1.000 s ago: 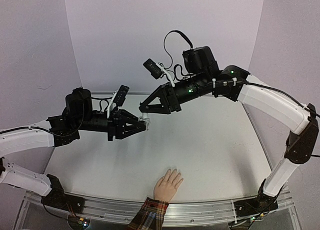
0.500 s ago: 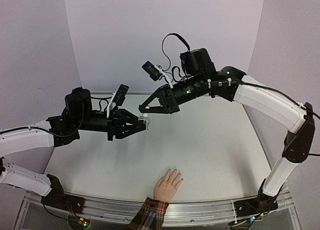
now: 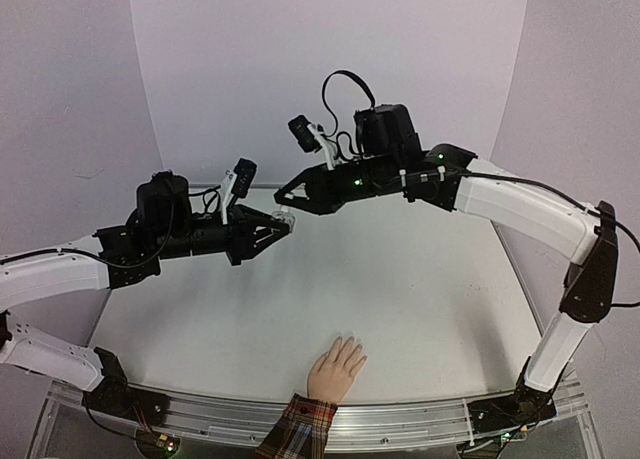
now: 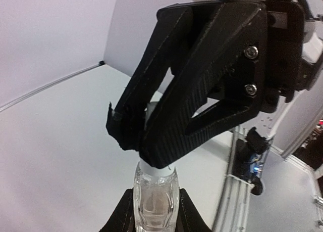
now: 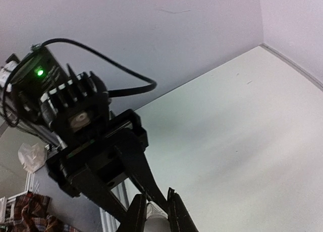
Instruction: Paint the nails
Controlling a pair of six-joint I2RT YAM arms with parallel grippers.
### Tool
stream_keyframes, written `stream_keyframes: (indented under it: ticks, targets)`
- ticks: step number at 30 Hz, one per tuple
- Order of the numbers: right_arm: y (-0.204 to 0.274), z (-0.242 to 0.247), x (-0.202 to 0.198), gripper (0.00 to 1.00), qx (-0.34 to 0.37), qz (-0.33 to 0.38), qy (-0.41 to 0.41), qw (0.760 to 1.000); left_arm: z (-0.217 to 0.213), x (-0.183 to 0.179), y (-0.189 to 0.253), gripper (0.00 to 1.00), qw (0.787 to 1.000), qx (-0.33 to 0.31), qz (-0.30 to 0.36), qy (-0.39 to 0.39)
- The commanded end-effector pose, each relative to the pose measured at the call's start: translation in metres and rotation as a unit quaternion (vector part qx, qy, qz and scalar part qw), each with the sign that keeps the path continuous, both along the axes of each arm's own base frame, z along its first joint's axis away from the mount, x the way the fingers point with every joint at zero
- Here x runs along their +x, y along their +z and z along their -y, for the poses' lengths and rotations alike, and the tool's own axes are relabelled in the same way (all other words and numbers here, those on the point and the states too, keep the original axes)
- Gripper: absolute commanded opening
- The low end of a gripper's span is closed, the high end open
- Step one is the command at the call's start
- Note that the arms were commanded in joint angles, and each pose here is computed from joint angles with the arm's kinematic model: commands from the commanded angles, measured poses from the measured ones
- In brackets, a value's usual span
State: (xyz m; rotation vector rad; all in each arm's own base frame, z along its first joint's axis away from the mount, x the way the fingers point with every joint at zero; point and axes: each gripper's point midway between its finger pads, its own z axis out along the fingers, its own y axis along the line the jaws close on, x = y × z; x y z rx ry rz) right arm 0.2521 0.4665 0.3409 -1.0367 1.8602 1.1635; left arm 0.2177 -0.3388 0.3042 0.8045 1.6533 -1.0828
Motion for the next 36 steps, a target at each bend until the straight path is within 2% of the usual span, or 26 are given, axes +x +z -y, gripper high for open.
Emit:
stream_keyframes:
  ticks: [1, 4, 5, 8, 13, 17, 19, 21, 22, 25, 27, 30, 33, 36]
  targets:
    - [-0.048, -0.020, 0.016, 0.00, -0.060, -0.055, -0.105, 0.991, -0.018, 0.058, 0.065, 0.00, 0.982, -0.038, 0.110, 0.150]
    - [-0.066, -0.016, 0.044, 0.00, -0.080, -0.070, -0.260, 0.960, -0.021, 0.082, 0.054, 0.00, 0.971, -0.019, 0.123, 0.204]
    - [-0.069, -0.011, 0.051, 0.00, -0.090, -0.063, -0.319, 0.941, -0.020, 0.087, 0.051, 0.00, 0.968, -0.016, 0.126, 0.214]
    - [-0.071, -0.004, 0.059, 0.00, -0.089, -0.053, -0.405, 0.908, -0.019, 0.100, 0.042, 0.00, 0.963, -0.011, 0.128, 0.239]
    - [-0.054, -0.012, 0.059, 0.02, -0.073, -0.038, -0.422, 0.903, -0.014, 0.101, 0.034, 0.00, 0.965, -0.012, 0.117, 0.234]
    - [-0.035, 0.005, 0.064, 0.28, -0.069, -0.024, -0.425, 0.902, -0.016, 0.093, 0.020, 0.00, 0.971, -0.011, 0.094, 0.221]
    - [-0.027, 0.018, 0.064, 0.41, -0.067, -0.029, -0.406, 0.911, -0.018, 0.086, 0.013, 0.00, 0.974, -0.009, 0.079, 0.211]
    - [-0.014, 0.028, 0.058, 0.63, -0.061, -0.025, -0.374, 0.925, -0.021, 0.077, 0.006, 0.00, 0.978, -0.004, 0.061, 0.197]
    - [-0.012, 0.030, 0.056, 0.71, -0.064, -0.025, -0.349, 0.934, -0.021, 0.072, 0.005, 0.00, 0.981, -0.004, 0.055, 0.186]
    - [-0.003, 0.030, 0.032, 0.92, -0.068, -0.003, -0.225, 0.972, -0.016, 0.053, 0.002, 0.00, 0.990, 0.000, 0.031, 0.137]
    - [0.003, 0.025, 0.008, 0.94, -0.058, 0.006, -0.112, 0.992, -0.011, 0.037, 0.005, 0.00, 0.996, -0.004, 0.022, 0.092]
    - [0.012, 0.026, -0.024, 0.94, -0.031, 0.014, 0.026, 0.999, -0.001, 0.004, 0.013, 0.00, 1.000, -0.024, 0.019, -0.001]
    - [0.029, 0.029, -0.044, 0.89, 0.008, 0.000, 0.110, 0.994, 0.006, -0.031, 0.021, 0.00, 0.994, -0.044, 0.019, -0.099]
    - [0.046, 0.028, -0.055, 0.79, 0.037, -0.011, 0.161, 0.986, 0.004, -0.053, 0.030, 0.00, 0.985, -0.067, 0.027, -0.154]
